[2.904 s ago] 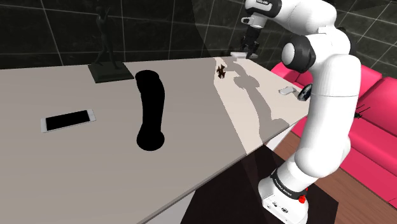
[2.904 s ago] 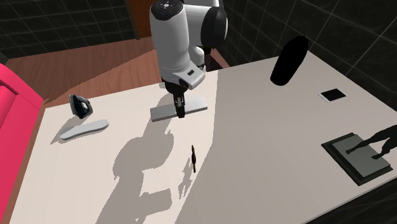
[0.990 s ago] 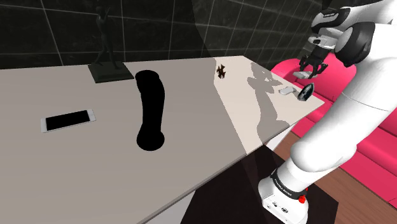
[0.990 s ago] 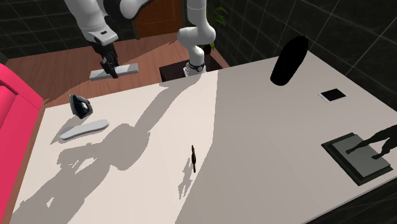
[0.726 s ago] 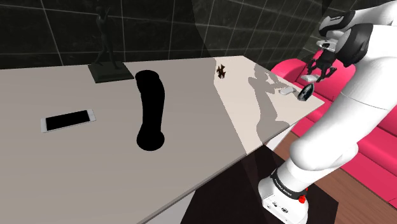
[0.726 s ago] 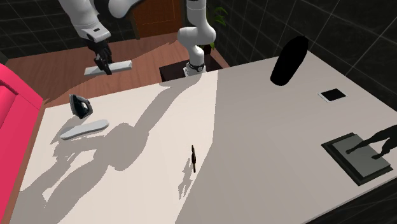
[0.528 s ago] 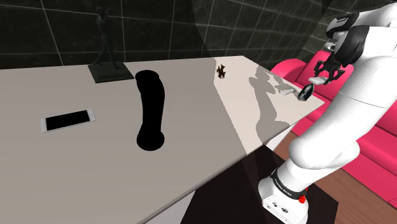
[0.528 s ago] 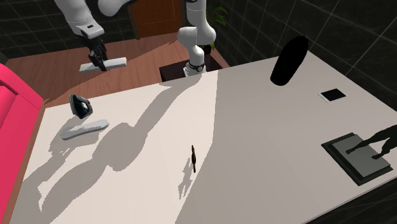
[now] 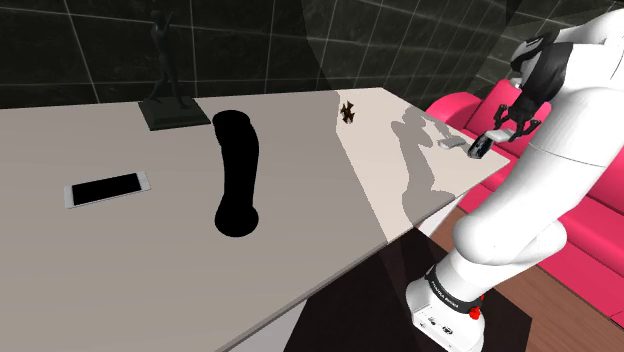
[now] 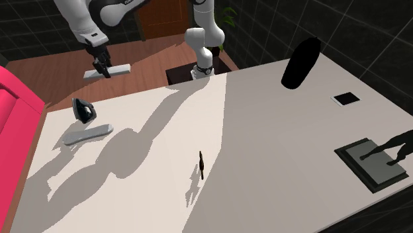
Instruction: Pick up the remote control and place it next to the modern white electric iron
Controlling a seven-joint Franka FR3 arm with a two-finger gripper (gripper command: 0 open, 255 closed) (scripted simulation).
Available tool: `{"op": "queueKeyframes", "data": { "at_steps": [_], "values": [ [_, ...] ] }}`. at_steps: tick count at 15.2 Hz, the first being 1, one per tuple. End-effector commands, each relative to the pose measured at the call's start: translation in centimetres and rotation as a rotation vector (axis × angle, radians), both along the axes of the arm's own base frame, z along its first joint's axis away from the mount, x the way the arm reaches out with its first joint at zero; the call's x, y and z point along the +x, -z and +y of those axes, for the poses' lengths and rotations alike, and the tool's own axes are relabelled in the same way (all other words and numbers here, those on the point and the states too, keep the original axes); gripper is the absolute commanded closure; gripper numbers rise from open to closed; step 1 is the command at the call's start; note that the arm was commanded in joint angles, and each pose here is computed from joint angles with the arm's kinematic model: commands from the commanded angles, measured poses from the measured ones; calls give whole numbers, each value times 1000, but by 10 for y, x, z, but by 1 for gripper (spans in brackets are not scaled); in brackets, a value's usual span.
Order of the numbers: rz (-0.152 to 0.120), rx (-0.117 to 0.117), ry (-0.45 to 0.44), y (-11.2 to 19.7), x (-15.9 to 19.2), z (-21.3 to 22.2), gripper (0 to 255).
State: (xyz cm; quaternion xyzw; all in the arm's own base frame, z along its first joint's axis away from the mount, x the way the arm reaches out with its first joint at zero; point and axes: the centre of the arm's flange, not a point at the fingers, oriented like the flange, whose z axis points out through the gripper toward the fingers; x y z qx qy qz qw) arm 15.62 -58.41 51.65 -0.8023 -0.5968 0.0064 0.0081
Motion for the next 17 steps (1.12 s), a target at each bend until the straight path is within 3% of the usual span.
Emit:
{"op": "queueKeyframes", "data": {
  "at_steps": [1, 17],
  "values": [
    [0, -1, 0, 11, -1, 0, 255],
    [0, -1, 0, 96, -1, 0, 255]
  ]
}}
